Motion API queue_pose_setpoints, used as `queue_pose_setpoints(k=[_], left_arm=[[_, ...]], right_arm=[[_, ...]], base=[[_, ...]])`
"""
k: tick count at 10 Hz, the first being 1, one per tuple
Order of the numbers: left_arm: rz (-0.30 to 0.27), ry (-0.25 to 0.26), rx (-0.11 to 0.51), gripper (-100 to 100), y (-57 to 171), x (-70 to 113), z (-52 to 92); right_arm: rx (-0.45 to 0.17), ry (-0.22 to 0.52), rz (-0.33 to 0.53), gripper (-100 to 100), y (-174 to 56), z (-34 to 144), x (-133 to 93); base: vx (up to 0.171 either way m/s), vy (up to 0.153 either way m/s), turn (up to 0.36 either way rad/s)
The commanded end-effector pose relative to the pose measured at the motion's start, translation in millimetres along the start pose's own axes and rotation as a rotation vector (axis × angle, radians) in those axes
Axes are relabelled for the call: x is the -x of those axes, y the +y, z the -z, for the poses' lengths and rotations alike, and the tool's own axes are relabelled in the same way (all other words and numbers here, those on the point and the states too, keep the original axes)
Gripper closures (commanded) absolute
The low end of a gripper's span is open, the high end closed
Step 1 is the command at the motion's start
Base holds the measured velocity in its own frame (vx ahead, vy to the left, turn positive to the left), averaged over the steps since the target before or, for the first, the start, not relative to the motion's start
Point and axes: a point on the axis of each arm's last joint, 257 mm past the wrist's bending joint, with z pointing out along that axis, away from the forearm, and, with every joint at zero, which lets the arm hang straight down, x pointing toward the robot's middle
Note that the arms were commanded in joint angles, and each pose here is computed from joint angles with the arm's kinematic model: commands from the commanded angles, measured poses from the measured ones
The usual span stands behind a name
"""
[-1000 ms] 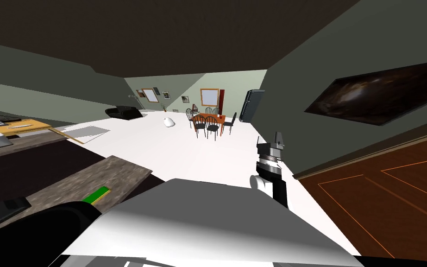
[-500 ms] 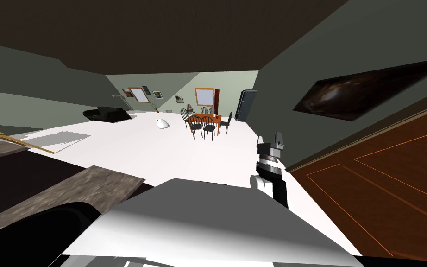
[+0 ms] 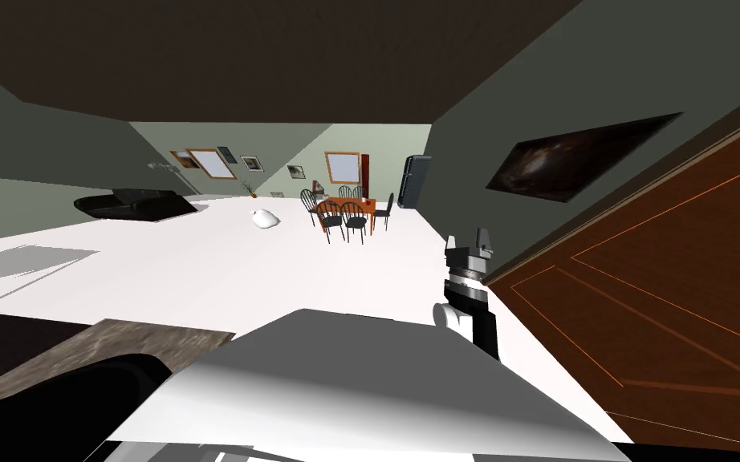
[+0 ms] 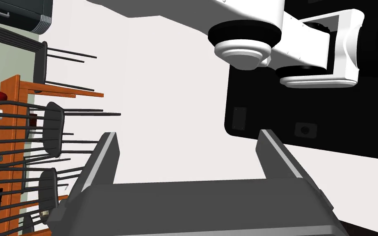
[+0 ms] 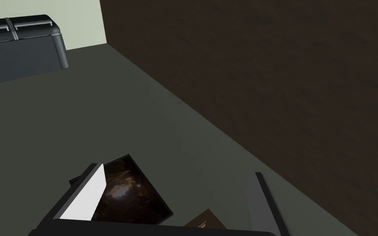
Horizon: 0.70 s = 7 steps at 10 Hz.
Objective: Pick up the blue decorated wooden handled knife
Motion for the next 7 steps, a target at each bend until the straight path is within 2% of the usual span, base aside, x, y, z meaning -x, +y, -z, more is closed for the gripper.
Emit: queue_pose_setpoints(k=[1, 2, 3, 4, 5, 6, 7], left_arm=[[0.071, -0.011, 0.099, -100, 22, -4.8, 38.7], [0.069, -0.022, 0.126, -100, 29, -1.6, 46.8], [0.069, -0.022, 0.126, -100, 29, -1.6, 46.8], [0.109, -0.034, 0.19, -100, 41, -1.3, 73.5], [0.108, -0.041, 0.206, -100, 45, 0.5, 78.6], [0.144, -0.054, 0.26, -100, 52, 1.4, 101.9], [0.142, -0.063, 0.282, -100, 57, 3.9, 109.6]], right_arm=[[0.0, 0.0, 0.0, 0, 0, 0.0, 0], [0.0, 0.0, 0.0, 0, 0, 0.0, 0], [0.0, 0.0, 0.0, 0, 0, 0.0, 0], [0.0, 0.0, 0.0, 0, 0, 0.1, 0], [0.0, 0.0, 0.0, 0, 0, 0.0, 0], [0.0, 0.0, 0.0, 0, 0, 0.0, 0], [0.0, 0.0, 0.0, 0, 0, 0.0, 0]], base=[[0.04, 0.103, -0.35], [0.03, 0.094, -0.155], [0.004, 0.047, 0.029], [0.003, 0.052, -0.214], [-0.004, 0.06, -0.12], [0.003, 0.077, -0.171], [0.005, 0.073, -0.106]])
